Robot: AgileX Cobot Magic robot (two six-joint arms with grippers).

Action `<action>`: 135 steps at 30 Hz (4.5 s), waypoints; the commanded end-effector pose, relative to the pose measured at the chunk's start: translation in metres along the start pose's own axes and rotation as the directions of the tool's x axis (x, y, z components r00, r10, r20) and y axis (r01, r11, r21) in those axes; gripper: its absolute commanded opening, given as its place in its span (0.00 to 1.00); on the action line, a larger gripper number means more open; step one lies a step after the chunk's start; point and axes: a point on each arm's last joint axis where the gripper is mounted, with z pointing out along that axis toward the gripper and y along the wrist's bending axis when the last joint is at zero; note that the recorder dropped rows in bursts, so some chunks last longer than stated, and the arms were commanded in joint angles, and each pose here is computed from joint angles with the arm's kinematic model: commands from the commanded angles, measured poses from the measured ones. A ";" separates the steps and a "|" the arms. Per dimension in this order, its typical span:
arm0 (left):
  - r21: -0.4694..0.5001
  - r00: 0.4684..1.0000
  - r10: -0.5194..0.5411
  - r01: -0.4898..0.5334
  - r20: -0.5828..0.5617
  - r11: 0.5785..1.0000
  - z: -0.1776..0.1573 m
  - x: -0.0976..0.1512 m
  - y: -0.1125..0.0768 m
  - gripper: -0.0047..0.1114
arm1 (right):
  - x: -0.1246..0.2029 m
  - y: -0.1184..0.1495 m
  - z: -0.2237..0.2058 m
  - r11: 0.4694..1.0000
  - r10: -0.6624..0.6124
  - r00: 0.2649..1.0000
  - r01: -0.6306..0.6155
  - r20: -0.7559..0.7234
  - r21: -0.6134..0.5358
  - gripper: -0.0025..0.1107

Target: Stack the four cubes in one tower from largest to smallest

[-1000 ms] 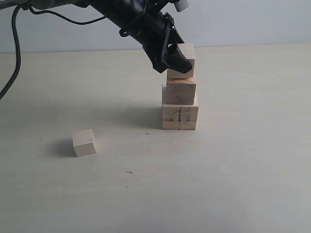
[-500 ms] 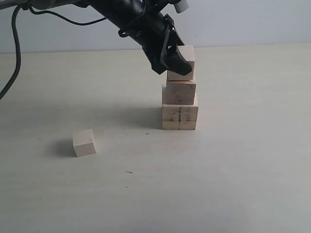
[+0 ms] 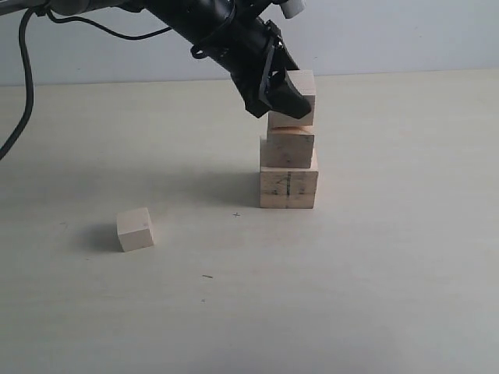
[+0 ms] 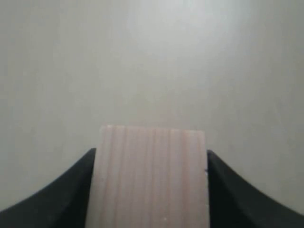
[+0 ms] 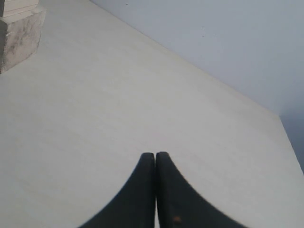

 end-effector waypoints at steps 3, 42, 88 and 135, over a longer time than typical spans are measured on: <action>-0.006 1.000 -0.005 0.006 0.027 1.000 -0.002 -0.004 0.001 0.47 | 0.001 0.001 0.000 1.000 -0.001 1.000 0.001 0.005 0.002 0.02; -0.044 1.000 0.001 0.000 0.026 0.999 -0.002 -0.004 0.005 0.64 | 0.001 0.001 0.000 1.000 -0.001 1.000 0.001 0.005 0.002 0.02; -0.010 0.999 0.041 -0.041 -0.013 0.999 -0.010 -0.006 -0.001 0.17 | 0.001 0.001 0.000 1.000 -0.001 1.000 0.001 0.005 0.002 0.02; -0.094 0.992 0.107 -0.114 -0.069 0.989 -0.092 -0.053 -0.028 0.62 | 0.000 0.000 0.000 1.000 0.003 1.000 -0.003 0.012 0.006 0.02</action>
